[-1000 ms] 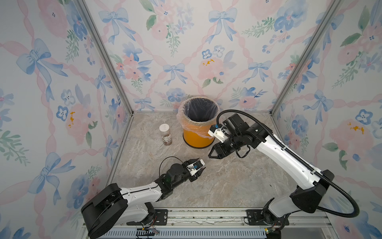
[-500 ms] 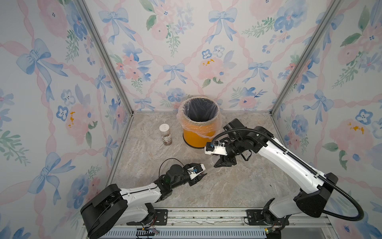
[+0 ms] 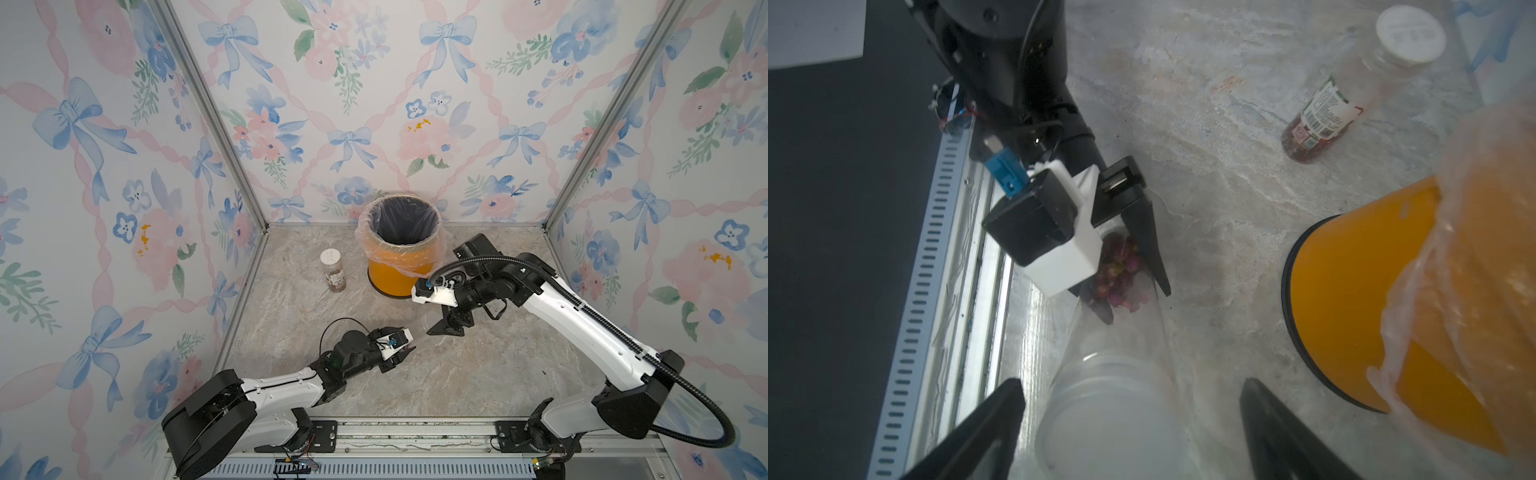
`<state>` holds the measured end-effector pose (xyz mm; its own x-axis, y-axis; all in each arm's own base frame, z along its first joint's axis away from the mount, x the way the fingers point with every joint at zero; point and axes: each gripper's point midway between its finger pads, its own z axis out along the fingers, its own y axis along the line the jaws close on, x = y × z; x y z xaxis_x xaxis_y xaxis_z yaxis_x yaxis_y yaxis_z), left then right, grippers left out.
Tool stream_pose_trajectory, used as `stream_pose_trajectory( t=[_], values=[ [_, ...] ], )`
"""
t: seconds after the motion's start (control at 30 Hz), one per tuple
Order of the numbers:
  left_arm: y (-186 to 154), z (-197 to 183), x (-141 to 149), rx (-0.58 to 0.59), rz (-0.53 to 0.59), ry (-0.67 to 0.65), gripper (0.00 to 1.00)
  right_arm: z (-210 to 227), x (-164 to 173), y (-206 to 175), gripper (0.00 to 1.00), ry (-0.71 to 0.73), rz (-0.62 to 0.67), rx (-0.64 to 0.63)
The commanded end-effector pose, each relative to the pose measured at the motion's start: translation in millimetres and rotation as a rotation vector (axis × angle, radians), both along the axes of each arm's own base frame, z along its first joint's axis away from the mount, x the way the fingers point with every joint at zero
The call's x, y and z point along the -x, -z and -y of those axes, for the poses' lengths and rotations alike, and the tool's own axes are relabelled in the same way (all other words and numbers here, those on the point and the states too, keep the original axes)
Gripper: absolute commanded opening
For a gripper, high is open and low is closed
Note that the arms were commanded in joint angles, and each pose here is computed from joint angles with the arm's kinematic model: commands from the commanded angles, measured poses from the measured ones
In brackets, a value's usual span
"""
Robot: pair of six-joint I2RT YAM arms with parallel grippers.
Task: Empty the moldy dried flower tea in the jars
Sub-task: Unscrew the lid from the jar.
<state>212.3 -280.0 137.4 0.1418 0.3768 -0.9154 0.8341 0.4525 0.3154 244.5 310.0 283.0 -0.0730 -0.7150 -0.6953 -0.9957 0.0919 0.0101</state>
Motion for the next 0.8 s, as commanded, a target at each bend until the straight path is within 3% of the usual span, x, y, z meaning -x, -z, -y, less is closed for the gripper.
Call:
stream_pose_trajectory(
  t=[0.0, 0.13, 0.23, 0.63, 0.77],
  values=[
    [-18.0, -5.8, -12.8, 0.027, 0.069, -0.075, 0.49, 2.3, -18.0, -28.9, 0.92, 0.404, -0.306, -0.172],
    [-19.7, -9.7, -18.5, 0.021, 0.083, -0.113, 0.49, 21.9, -19.5, -5.9, 0.93, 0.730, -0.613, -0.096],
    [-19.2, -9.4, -20.2, 0.015, 0.085, -0.118, 0.49, 29.2, -13.9, 12.9, 0.94, 0.840, -0.687, -0.020],
    [-16.8, -5.1, -21.2, 0.007, 0.077, -0.106, 0.49, 6.1, -3.6, 35.6, 0.85, 0.812, -0.697, 0.072],
    [-16.7, -5.0, -20.5, 0.006, 0.079, -0.104, 0.50, 1.5, -2.4, 46.6, 0.71, 0.794, -0.701, 0.111]
  ],
)
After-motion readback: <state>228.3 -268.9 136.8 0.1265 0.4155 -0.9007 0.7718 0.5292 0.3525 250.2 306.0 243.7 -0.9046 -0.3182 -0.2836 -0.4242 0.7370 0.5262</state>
